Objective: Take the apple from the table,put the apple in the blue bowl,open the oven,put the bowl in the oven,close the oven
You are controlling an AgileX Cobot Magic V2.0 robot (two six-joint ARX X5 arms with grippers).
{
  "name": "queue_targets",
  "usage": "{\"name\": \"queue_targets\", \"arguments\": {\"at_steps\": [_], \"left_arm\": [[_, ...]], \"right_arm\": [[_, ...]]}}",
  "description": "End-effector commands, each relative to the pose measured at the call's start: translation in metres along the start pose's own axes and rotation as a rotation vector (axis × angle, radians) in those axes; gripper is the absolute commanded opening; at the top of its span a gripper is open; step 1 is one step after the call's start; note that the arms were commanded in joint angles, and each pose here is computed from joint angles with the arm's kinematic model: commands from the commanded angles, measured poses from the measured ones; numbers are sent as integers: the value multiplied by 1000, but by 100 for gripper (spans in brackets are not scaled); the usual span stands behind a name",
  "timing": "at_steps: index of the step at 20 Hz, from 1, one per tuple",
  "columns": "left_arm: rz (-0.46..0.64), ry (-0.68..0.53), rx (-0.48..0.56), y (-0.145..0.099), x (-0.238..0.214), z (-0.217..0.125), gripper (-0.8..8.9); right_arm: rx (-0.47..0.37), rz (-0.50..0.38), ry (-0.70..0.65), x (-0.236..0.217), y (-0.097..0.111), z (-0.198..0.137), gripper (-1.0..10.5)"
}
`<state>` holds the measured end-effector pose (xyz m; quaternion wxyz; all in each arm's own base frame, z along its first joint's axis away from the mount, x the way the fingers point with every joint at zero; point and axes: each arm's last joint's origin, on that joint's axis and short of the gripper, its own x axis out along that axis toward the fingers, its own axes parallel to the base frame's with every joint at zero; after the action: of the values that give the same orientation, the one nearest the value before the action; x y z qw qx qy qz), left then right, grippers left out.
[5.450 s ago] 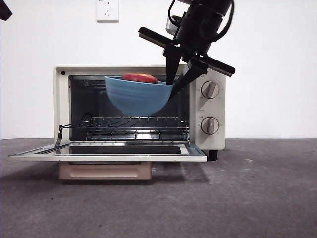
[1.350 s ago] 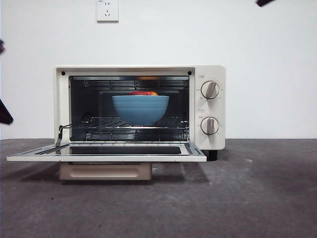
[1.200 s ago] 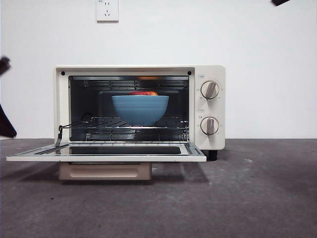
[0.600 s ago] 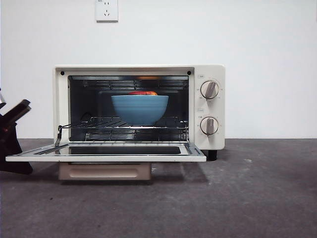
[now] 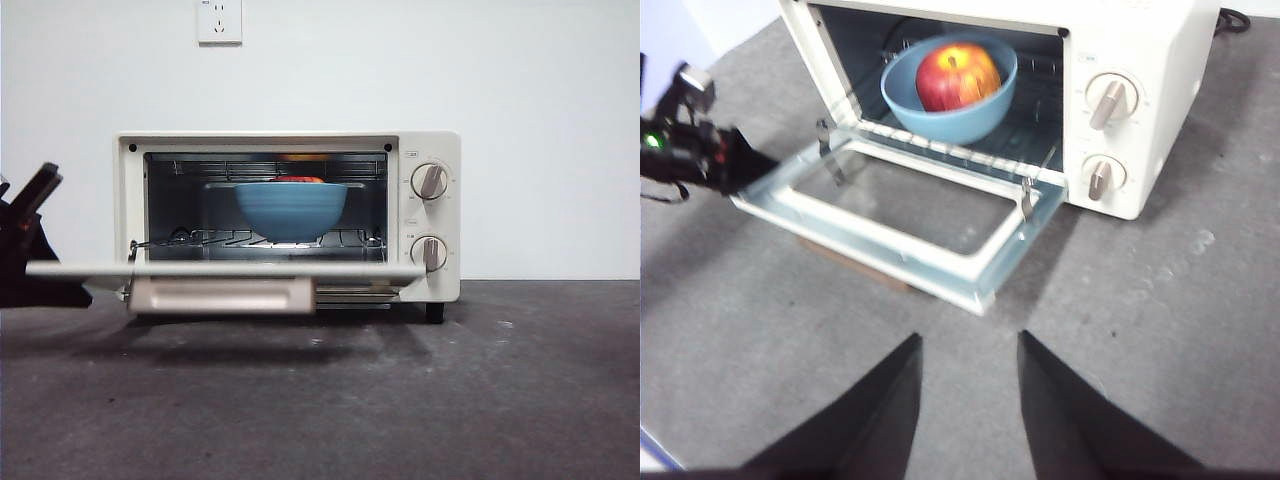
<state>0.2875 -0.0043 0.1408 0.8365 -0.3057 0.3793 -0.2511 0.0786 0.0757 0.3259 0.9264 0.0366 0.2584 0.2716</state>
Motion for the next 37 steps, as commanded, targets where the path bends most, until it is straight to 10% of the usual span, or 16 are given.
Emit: {"name": "queue_targets", "arguments": {"at_steps": [1, 13, 37], "left_arm": [[-142, -5, -12, -10, 4, 9, 6], [-173, -303, 46, -25, -4, 43, 6], [51, -250, 378, -139, -101, -10, 7]], "right_arm": [[8, 1, 6, 0, 1, 0, 153], [4, -26, 19, 0, 0, -2, 153], [-32, 72, -142, 10, 6, 6, 153]]}}
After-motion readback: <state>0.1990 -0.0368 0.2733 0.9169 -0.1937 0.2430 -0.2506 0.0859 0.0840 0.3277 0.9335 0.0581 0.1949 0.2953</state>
